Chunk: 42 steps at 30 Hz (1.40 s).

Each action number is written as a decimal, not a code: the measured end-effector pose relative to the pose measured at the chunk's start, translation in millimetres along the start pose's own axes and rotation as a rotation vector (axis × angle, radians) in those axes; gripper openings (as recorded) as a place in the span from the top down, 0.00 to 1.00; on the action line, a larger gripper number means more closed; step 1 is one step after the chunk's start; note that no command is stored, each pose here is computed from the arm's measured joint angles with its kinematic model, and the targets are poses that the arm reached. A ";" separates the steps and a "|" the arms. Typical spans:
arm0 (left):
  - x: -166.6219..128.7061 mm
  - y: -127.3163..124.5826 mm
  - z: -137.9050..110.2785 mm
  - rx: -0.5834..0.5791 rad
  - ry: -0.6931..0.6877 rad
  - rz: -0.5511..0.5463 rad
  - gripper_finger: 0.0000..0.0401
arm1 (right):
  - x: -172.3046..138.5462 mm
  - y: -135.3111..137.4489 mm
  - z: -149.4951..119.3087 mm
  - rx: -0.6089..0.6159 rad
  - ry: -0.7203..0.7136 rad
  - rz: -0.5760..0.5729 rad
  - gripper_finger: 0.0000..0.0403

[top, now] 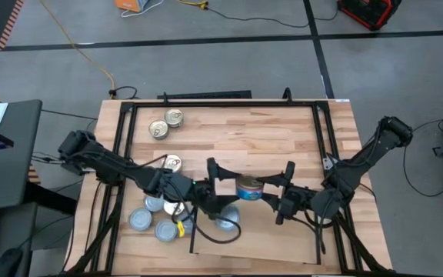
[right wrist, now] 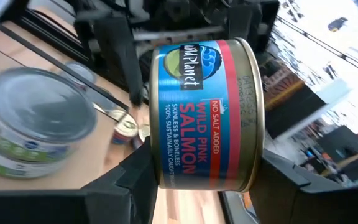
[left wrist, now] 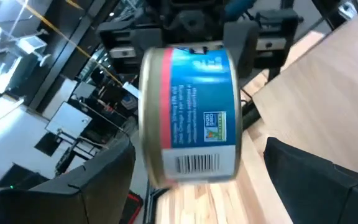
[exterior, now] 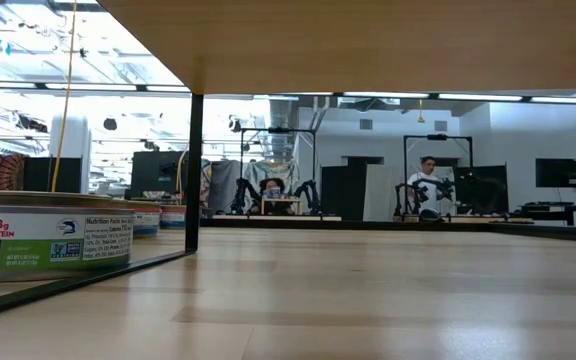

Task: Stack canned seafood by type on shelf
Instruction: Put the blue-pink tuna can on the shelf

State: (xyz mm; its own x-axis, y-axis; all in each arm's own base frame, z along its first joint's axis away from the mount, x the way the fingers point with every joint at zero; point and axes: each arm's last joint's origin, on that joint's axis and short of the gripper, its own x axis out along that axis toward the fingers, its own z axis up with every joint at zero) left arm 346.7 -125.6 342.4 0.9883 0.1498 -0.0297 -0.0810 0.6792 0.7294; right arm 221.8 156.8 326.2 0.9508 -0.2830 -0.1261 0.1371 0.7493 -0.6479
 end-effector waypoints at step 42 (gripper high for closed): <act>3.1 -2.6 14.4 -0.049 -0.041 -0.006 0.53 | -20.3 -60.1 -58.3 0.386 0.328 -0.047 0.18</act>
State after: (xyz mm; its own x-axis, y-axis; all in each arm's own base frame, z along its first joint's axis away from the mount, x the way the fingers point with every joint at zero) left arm 351.8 -137.3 350.3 0.9931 0.1168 -0.0054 -0.0803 0.7146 0.6949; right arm 178.1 82.7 324.0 0.8126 -0.4483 -0.3725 0.3293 0.8804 -0.3413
